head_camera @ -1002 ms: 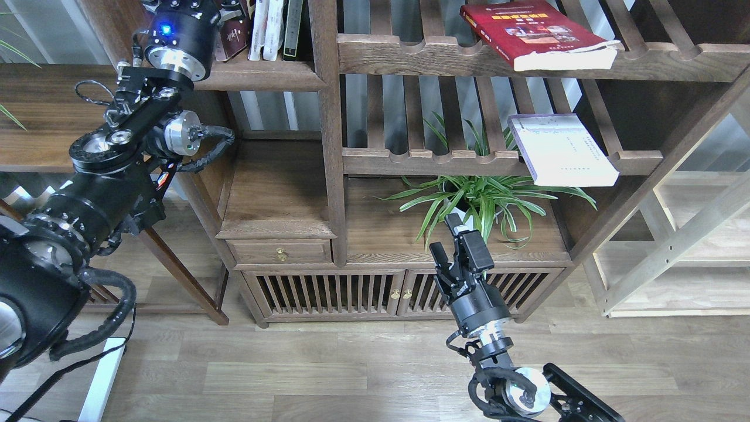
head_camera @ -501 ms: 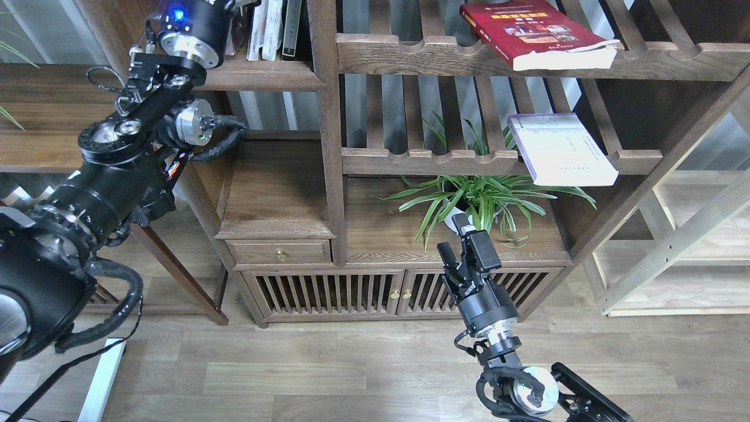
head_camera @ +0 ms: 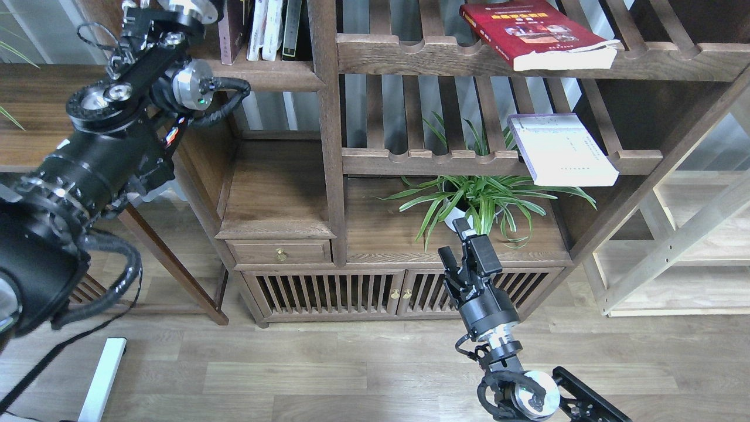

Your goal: Organize books on shelf

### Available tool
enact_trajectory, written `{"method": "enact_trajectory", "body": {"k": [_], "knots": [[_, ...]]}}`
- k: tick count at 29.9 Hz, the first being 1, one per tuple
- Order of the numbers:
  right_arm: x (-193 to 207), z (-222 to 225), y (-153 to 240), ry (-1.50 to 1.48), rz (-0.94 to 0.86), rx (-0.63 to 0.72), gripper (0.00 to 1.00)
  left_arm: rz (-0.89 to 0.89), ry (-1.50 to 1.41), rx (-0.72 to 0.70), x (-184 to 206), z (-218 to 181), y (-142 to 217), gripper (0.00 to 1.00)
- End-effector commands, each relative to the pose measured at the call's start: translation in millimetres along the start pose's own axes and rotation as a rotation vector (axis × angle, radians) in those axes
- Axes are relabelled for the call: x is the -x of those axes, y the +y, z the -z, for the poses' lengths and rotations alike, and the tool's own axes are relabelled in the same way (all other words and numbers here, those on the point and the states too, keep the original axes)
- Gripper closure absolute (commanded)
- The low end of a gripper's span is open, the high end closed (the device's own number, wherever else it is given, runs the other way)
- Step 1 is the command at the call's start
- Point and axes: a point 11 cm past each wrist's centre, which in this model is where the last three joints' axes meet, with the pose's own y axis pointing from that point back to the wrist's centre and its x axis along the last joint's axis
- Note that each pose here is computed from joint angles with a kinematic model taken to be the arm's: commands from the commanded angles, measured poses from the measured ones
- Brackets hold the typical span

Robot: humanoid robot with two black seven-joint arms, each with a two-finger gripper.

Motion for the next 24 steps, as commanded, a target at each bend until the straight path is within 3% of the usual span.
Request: {"method": "enact_trajectory", "body": {"k": [1,8,13,17,22,24], "knots": [[-1,1,1,0.002,-0.003,0.001,0.03,-0.006,0.05,0.059,7,-32,-18,0.62],[1,6,0,0.017,0.001,0.002,0.03,-0.063,0.166,0.131,-15,-71,-28,0.58],[10,5,-11,0.021,0.03,0.01,0.03,-0.056,0.212,0.109,-20,-55,-13,0.54],[17,3,-19,0.015,0.054,0.01,0.02,-0.069,0.414,0.1,-15,-50,-1,0.53],[27,5,-28,-0.02,0.089,-0.038,0.02,-0.064,0.517,0.103,-11,-51,8,0.36],[31,9,-32,-0.035,0.104,-0.066,0.02,-0.041,0.556,0.117,-9,-54,10,0.35]]}}
